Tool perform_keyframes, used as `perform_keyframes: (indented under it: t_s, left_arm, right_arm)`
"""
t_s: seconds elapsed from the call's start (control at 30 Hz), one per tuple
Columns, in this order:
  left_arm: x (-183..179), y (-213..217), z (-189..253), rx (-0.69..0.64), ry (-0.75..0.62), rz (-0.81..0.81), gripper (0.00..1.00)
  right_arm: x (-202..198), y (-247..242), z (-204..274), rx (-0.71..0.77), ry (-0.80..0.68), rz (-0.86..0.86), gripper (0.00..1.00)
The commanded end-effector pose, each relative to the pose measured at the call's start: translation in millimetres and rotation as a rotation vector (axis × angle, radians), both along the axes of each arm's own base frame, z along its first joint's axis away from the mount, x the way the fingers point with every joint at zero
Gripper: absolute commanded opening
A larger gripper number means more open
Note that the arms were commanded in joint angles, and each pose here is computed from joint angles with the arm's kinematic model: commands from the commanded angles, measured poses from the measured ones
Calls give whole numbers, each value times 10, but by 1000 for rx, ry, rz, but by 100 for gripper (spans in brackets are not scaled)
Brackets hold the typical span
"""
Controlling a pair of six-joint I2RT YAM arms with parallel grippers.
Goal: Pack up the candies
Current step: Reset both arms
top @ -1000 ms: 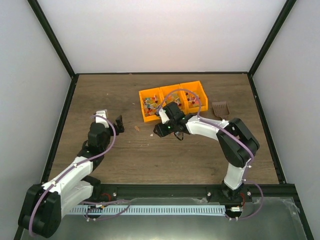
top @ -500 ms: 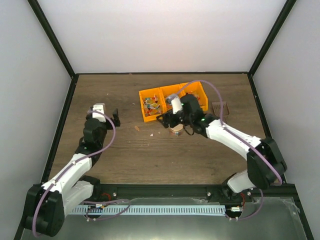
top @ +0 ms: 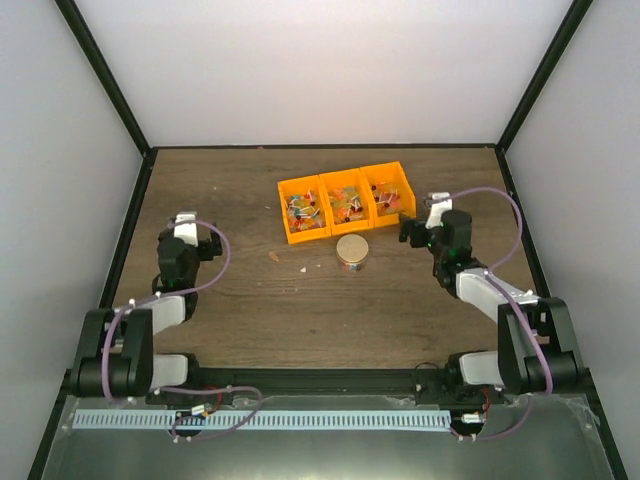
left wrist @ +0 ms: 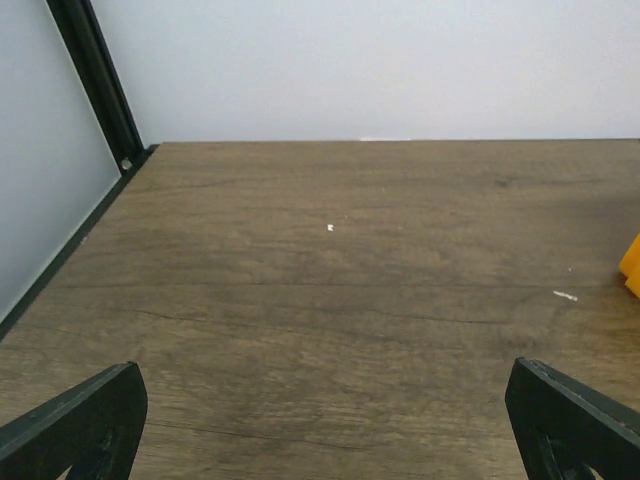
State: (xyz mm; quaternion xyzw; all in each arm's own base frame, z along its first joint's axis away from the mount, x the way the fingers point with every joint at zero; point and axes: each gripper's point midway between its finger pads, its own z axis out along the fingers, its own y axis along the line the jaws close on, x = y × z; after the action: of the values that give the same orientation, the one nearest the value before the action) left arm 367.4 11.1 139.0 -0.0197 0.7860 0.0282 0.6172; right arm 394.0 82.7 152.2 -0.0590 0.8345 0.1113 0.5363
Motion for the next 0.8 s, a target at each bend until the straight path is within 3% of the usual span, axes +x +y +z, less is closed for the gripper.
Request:
perform_keyframes:
  t_s: [0.0, 0.17, 0.4, 0.77]
  left_arm:
    - [123, -45, 149, -1, -116, -54, 100]
    - [257, -25, 32, -29, -122, -59, 100]
    - [214, 17, -39, -43, -137, -48, 100]
    - [216, 9, -36, -40, -140, -50, 100]
  right_arm:
    - [166, -555, 366, -54, -285, -198, 100]
    - [222, -671, 100, -76, -255, -224, 100]
    - [-233, -633, 11, -56, -427, -187, 100]
    - [-189, -659, -20, -54, -407, -206, 100]
